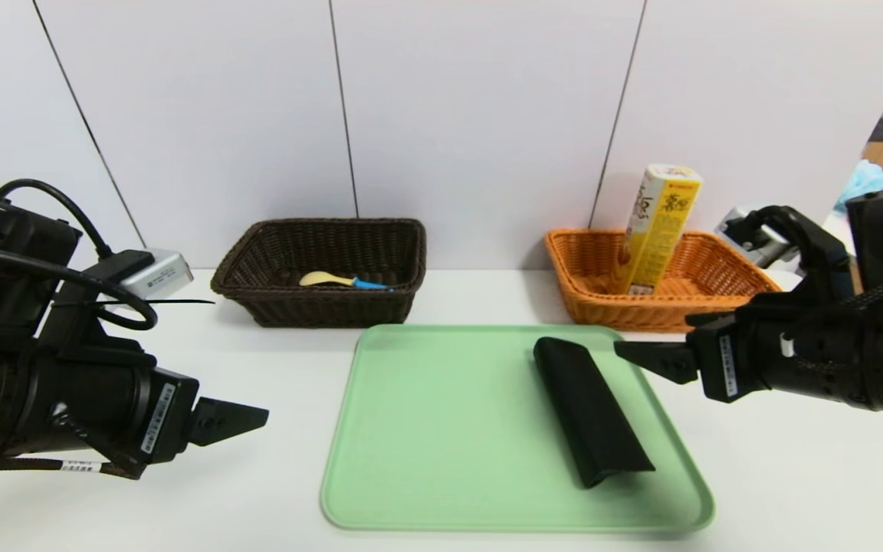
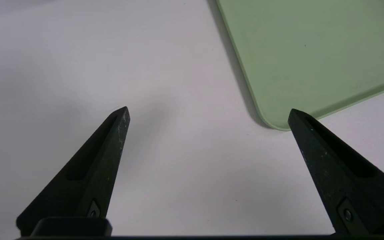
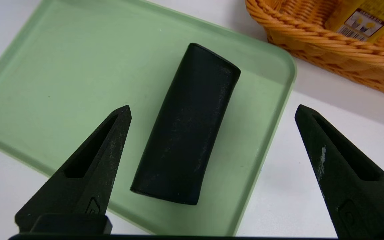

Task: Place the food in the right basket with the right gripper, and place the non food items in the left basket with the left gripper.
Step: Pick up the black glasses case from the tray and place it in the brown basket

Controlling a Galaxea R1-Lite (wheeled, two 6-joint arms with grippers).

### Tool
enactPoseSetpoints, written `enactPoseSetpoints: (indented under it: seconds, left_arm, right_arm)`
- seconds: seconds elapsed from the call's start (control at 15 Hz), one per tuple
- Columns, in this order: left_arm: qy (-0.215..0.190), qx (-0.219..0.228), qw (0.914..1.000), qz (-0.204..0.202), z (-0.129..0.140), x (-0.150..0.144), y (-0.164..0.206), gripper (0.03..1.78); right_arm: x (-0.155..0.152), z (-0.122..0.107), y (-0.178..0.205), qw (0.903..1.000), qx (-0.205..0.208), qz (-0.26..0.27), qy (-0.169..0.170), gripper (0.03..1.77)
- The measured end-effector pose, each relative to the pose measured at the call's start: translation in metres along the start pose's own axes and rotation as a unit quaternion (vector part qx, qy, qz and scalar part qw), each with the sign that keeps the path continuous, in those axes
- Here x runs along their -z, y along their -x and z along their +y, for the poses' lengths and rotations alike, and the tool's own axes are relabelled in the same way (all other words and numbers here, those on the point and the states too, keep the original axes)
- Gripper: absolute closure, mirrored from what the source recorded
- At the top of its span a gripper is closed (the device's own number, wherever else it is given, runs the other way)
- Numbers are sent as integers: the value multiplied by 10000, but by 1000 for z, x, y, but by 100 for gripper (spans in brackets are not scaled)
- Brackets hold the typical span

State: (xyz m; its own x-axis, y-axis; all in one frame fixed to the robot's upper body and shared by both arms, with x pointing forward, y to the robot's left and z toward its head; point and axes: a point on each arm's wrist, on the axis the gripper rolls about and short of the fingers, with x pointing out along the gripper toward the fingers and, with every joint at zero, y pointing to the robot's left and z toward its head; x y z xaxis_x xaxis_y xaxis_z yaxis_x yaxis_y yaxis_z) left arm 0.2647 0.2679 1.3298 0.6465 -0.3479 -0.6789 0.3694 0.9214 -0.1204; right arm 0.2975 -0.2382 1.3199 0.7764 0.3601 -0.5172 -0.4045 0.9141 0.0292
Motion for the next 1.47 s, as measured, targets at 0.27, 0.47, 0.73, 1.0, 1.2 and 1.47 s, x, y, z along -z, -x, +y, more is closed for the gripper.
enactPoseSetpoints:
  seconds: [0.27,0.47,0.73,1.0,1.2,1.47]
  left_arm:
    - [-22,22,10000,-19,-1,0,1,12]
    - [-24,28,10000,-21,-1,0,1,12]
    - [-10,23,10000,11,-1,2,1,12]
    - [-5,20,10000,22,-1,3,0,12]
    - [-3,20,10000,46,-1,4,-1,12]
    - [11,16,10000,78,0,6,-1,12]
  right_arm:
    - [7,16,-32,9979,357,461,-289,11]
    - [8,31,-56,9930,608,764,-662,11]
    - [3,41,-78,9825,1085,991,-1147,11]
    - [10,43,-91,9756,1283,1289,-1233,10]
    - [13,45,-98,9746,1292,1381,-1198,10]
    - [19,54,-104,9757,1197,1509,-1049,10]
